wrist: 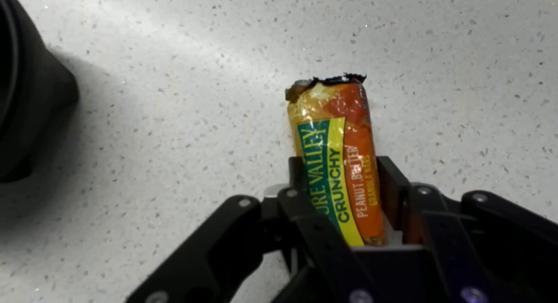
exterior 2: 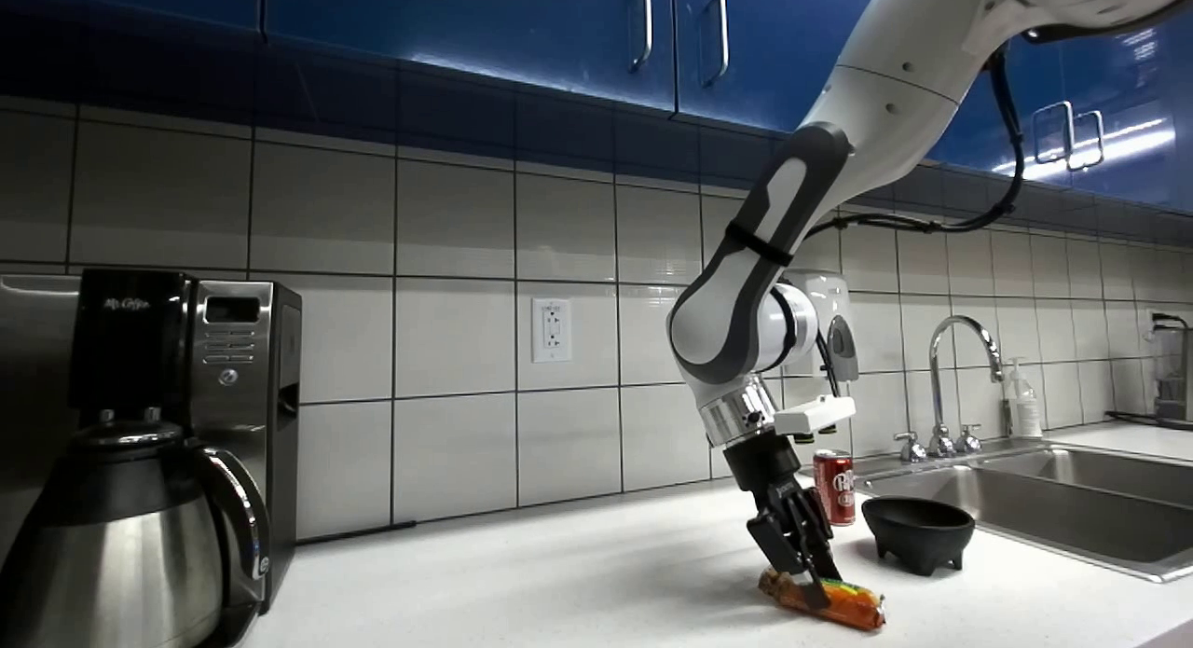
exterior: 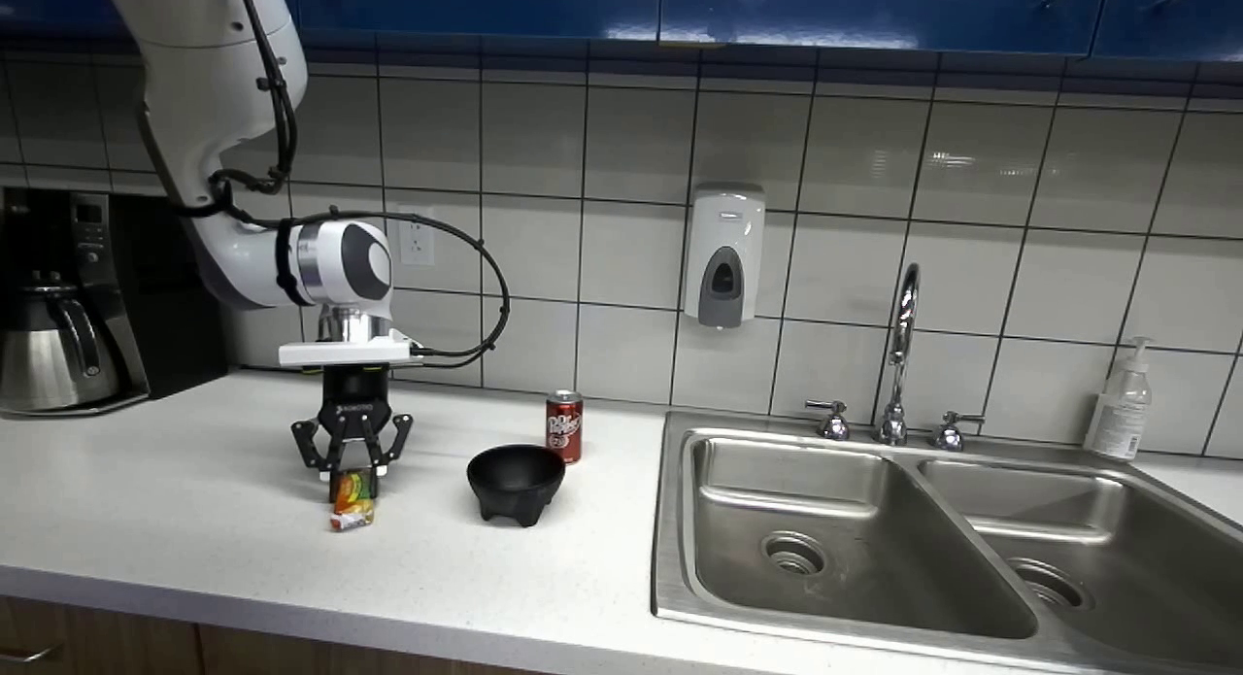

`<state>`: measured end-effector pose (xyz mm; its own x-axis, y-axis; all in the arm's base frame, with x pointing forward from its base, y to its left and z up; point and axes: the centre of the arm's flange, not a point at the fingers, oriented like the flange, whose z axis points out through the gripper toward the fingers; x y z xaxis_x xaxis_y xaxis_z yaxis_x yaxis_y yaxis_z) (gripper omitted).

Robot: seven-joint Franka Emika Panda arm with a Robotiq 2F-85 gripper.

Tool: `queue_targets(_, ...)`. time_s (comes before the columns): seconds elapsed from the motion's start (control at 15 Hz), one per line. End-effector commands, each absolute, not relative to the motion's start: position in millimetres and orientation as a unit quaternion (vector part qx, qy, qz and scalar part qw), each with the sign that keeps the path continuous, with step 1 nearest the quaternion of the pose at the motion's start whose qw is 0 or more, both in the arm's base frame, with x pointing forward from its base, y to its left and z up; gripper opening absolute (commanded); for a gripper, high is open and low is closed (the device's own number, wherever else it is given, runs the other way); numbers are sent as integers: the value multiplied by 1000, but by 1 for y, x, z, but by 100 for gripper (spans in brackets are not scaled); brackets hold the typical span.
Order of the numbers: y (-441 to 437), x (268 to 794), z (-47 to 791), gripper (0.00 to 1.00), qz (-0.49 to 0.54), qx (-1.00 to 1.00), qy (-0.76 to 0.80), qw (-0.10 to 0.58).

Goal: Put the orange packet in the black bowl

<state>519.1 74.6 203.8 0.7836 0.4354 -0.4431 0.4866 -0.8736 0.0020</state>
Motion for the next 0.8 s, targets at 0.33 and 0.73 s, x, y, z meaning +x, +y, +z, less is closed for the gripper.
queue_targets(0.33,74,510,256,18,-174,949,252,67)
queue_targets(0.73,59,513,292,18,-139,961,227,72)
